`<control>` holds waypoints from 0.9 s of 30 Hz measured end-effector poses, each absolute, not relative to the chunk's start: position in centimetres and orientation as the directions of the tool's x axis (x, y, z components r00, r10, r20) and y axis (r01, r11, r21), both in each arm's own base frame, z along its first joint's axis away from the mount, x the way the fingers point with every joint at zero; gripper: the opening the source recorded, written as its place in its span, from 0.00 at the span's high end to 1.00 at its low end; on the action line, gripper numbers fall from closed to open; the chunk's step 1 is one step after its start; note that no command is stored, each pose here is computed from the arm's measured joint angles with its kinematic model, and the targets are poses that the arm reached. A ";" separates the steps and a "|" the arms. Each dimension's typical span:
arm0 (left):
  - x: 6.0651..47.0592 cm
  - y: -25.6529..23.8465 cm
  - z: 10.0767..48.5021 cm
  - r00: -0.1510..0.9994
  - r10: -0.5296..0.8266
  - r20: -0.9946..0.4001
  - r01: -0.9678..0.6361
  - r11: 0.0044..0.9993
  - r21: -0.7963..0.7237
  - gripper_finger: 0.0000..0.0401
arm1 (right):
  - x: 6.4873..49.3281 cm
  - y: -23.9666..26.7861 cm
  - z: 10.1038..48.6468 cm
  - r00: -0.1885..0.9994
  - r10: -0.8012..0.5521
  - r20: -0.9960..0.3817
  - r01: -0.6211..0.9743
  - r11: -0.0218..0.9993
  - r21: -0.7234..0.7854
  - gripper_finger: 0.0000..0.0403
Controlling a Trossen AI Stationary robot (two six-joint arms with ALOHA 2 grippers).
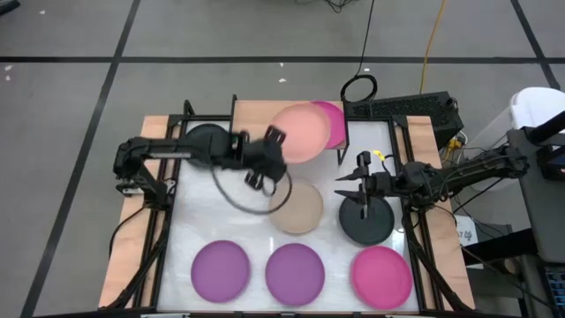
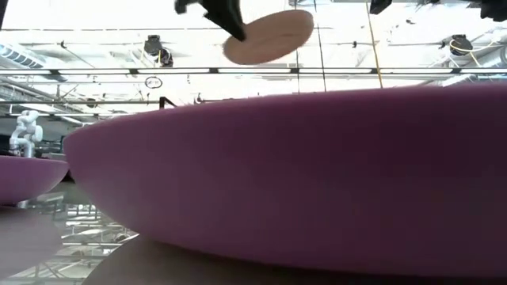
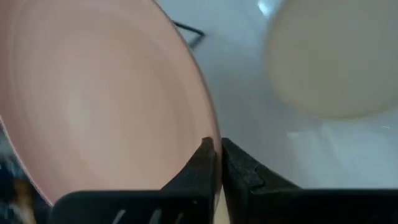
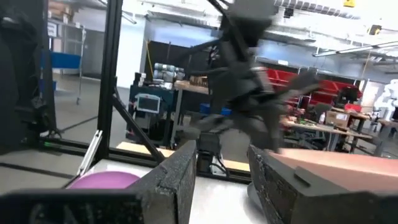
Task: Place and stack plates onto a shelf
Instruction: Stack the light pink plate on top of the pink plate on the shelf
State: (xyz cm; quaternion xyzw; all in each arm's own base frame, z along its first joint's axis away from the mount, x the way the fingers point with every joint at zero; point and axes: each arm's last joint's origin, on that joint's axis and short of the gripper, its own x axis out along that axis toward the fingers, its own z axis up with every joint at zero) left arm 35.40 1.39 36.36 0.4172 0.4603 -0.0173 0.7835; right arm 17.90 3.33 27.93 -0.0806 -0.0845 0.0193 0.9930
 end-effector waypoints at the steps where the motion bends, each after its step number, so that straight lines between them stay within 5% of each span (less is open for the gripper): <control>1: 35.7 2.4 36.5 0.600 0.344 -0.722 0.419 0.634 0.650 0.98 | 17.8 3.4 27.9 0.986 0.054 0.158 -0.027 0.985 -0.170 0.68; 6: 37.9 7.1 36.0 0.711 0.261 -0.653 0.430 0.574 0.697 0.98 | 17.7 3.5 28.0 0.983 0.065 0.169 -0.034 0.983 -0.181 0.68; 13: 41.2 11.6 30.9 0.669 0.299 -0.680 0.468 0.541 0.699 0.96 | 17.3 4.0 28.3 0.979 0.091 0.183 -0.055 0.979 -0.195 0.68; 27: 41.7 12.4 29.7 0.636 0.348 -0.689 0.437 0.573 0.693 0.89 | 16.9 4.3 28.2 0.982 0.110 0.157 -0.079 0.978 -0.192 0.68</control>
